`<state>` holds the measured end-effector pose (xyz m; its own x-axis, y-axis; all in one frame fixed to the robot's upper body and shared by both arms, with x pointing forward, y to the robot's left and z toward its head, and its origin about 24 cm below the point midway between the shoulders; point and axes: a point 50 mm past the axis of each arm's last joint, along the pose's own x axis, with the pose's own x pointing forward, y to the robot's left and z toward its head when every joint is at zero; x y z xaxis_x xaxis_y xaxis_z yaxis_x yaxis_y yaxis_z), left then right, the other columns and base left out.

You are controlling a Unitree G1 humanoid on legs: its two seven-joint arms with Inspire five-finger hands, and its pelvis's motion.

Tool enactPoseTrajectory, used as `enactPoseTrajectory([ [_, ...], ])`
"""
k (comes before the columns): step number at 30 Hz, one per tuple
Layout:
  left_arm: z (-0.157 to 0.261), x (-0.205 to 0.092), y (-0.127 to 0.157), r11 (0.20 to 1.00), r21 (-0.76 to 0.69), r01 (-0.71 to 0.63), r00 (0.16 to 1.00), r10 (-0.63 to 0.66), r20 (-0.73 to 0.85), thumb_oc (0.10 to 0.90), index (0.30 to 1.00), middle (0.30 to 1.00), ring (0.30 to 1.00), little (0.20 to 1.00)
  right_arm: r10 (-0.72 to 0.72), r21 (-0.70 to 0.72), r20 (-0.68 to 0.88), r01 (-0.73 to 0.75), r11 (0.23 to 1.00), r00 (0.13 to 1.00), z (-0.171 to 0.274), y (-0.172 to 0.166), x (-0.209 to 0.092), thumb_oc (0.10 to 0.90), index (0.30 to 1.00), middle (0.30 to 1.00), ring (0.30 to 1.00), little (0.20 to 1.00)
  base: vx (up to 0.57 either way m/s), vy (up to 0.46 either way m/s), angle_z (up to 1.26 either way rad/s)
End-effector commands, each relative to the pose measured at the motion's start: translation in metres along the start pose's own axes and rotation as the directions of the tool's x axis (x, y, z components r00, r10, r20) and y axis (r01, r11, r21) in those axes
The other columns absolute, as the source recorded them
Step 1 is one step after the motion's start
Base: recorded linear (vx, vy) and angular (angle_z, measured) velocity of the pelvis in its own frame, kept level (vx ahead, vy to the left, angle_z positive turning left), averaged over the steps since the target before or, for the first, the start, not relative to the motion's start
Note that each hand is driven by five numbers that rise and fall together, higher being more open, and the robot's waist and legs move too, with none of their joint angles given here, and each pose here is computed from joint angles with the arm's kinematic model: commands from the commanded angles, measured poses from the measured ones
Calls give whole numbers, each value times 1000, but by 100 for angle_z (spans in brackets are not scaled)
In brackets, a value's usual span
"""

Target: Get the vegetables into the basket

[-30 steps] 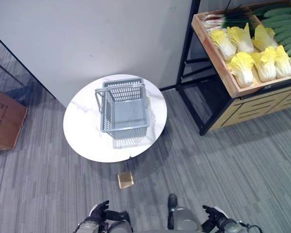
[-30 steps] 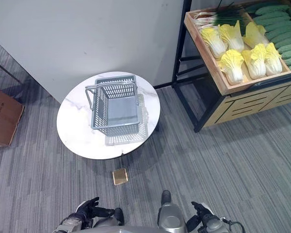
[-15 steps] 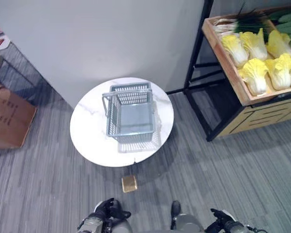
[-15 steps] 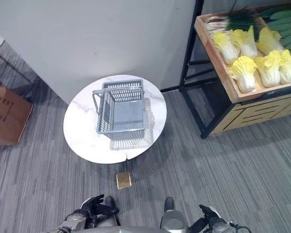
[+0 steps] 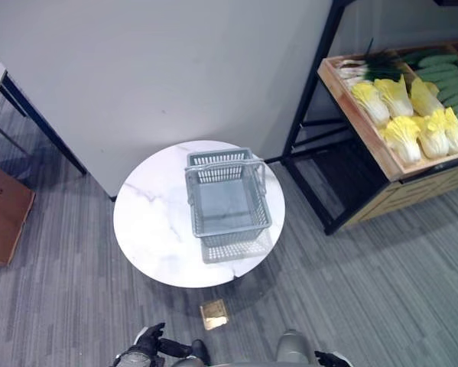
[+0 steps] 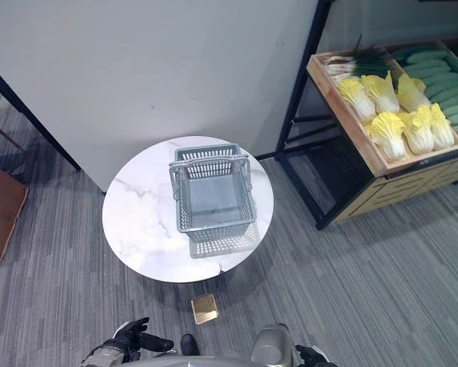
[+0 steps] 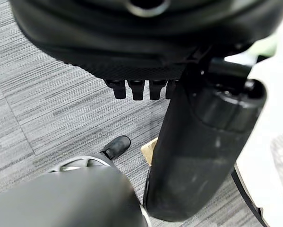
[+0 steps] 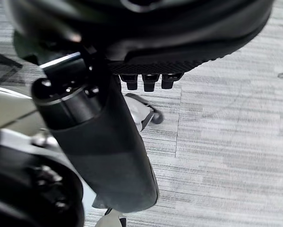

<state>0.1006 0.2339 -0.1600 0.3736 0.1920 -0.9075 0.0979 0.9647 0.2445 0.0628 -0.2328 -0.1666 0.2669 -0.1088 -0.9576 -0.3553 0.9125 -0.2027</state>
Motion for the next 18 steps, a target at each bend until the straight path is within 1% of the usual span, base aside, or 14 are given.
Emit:
enactPoseTrajectory([
  [1,0,0,4,1000,23,-14,1000,14,1,900,1000,1000,1000,1000,-44,-60,49,47,997,998,18,-20,1,900,1000,1000,1000,1000,60,-42,31],
  [7,-16,-2,6,1000,5,-30,998,30,-55,900,1000,1000,1000,1000,-40,-60,30,41,997,999,13,-17,1,900,1000,1000,1000,1000,65,-114,12],
  [10,-22,-3,5,1000,7,-28,997,29,-73,900,1000,1000,1000,1000,-53,-52,-21,52,997,998,0,-20,-1,900,1000,1000,1000,1000,39,-134,8],
  [11,-23,-4,6,999,5,-32,996,32,-78,900,1000,1000,1000,1000,-68,-47,-28,67,997,997,-3,-22,-1,900,1000,1000,1000,1000,23,-117,16],
  [13,-24,-4,8,999,-4,-48,995,47,-83,900,1000,1000,1000,1000,-151,-54,-31,150,987,988,-6,-35,-4,900,1000,1000,1000,1000,23,-97,12],
  [14,-27,-5,10,998,-15,-67,994,65,-88,900,1000,1000,1000,1000,-244,-35,-10,244,969,970,-3,-52,-6,900,1000,1000,1000,1000,25,-64,8],
  [15,-28,-5,10,997,-18,-70,994,68,-90,900,1000,1000,1000,1000,-285,-24,-4,284,958,959,-3,-63,-9,900,1000,1000,1000,1000,45,-51,3],
  [16,-35,-7,10,997,-19,-73,993,70,-96,900,1000,1000,1000,1000,-432,-62,74,436,898,899,8,-106,-21,900,1000,1000,1000,1000,33,-26,-3],
  [17,-35,-7,10,997,-19,-72,993,70,-97,900,1000,1000,1000,1000,-432,-62,74,436,898,899,8,-107,-21,900,1000,1000,1000,1000,39,-14,-10],
  [18,-40,-8,10,997,-22,-77,992,74,-104,900,1000,1000,1000,1000,-557,-86,187,579,811,809,29,-141,-37,900,1000,1000,1000,1000,19,1,-11],
])
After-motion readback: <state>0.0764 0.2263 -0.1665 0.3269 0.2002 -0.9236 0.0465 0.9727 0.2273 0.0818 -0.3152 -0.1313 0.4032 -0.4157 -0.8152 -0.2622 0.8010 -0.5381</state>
